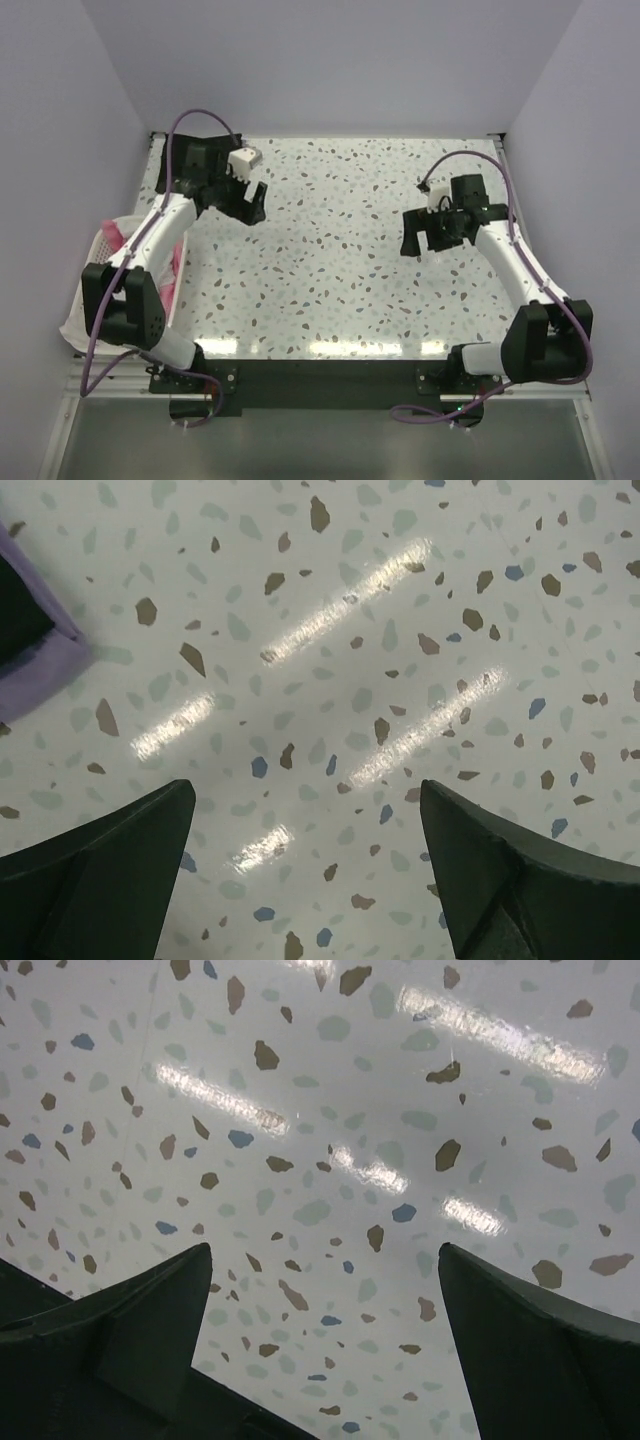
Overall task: Fold and stack the t-shirts
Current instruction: Reset both grippers
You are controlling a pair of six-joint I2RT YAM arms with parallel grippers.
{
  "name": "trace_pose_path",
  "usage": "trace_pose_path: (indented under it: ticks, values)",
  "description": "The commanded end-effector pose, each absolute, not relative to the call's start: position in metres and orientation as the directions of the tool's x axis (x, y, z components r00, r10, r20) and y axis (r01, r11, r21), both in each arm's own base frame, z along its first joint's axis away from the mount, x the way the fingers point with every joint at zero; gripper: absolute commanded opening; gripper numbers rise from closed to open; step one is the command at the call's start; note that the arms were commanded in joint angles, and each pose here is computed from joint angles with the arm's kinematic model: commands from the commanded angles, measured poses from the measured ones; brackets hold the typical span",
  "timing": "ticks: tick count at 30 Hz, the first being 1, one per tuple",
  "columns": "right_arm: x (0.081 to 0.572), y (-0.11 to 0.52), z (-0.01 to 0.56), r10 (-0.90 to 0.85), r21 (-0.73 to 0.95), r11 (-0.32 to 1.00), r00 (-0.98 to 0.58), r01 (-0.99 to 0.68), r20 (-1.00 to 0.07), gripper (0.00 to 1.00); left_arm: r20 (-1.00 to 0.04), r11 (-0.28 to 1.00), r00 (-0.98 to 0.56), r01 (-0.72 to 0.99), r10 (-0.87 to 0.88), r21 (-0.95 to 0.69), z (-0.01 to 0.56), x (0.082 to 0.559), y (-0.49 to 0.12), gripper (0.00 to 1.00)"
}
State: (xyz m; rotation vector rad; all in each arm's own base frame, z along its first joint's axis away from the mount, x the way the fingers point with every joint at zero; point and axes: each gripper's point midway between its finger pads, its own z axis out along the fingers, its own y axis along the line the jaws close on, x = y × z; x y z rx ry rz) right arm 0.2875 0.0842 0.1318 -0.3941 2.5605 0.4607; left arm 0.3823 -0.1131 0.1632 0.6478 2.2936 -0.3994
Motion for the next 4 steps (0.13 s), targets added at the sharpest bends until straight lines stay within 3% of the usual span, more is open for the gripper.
trace_pose_path:
  ticks: [1,4]
  values:
    - [0.2887,0.0886,0.1383,-0.163,0.265,0.891,-0.806,-0.368,-0.569,0.99,-0.762,0.836,-0.58,0.54,0.288,-0.095,0.1803,0.3727,-0.1148,1.0]
    - [0.288,0.0896,0.1427,-0.161,0.268,0.889,-0.799,-0.373,-0.579,0.99,-0.772,0.848,-0.577,0.521,0.266,-0.098,0.1809,0.3673,-0.1125,1.0]
